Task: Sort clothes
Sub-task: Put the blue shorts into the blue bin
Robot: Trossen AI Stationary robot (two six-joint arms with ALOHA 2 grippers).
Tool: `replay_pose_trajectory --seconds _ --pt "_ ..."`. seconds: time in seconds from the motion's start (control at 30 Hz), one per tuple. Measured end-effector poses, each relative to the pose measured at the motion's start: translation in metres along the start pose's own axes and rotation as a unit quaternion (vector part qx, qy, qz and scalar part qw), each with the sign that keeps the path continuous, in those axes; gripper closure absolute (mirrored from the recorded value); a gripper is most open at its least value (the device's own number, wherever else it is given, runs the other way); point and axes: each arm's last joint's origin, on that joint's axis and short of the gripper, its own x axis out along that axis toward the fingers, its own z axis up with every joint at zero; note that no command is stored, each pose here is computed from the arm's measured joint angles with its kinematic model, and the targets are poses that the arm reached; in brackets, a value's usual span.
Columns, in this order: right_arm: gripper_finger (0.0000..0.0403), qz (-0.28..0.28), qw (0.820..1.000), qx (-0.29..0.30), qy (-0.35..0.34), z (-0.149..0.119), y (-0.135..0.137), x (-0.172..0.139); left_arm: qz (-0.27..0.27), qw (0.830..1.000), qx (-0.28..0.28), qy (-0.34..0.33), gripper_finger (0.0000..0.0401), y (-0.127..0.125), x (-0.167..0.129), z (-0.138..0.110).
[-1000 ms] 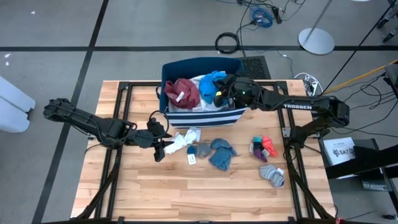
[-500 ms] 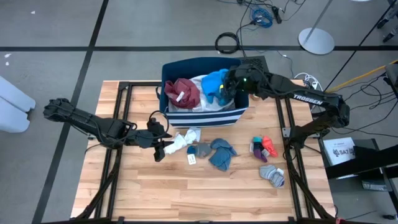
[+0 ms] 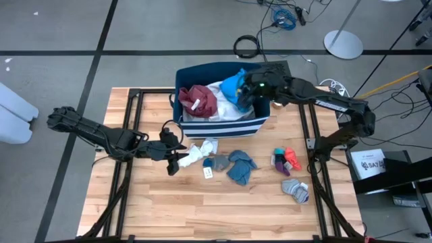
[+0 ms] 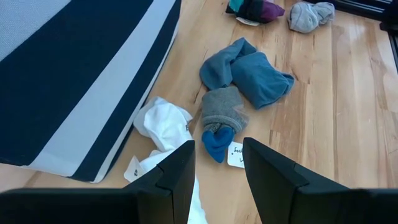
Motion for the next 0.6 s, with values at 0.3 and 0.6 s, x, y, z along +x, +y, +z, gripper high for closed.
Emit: replay_pose_trajectory --seconds 0.3,0.6 --pt "0.0252 -0.008 0.998 -0.015 0.066 -0.020 0.034 0.081 -0.002 1.000 -0.001 -0.003 0.0257 0.000 0.000 0.001" --pt "0.0252 0.084 0.983 0.036 0.157 -0.055 0.056 0.155 -0.001 1.000 -0.001 -0.002 0.0257 0.000 0.000 0.000"
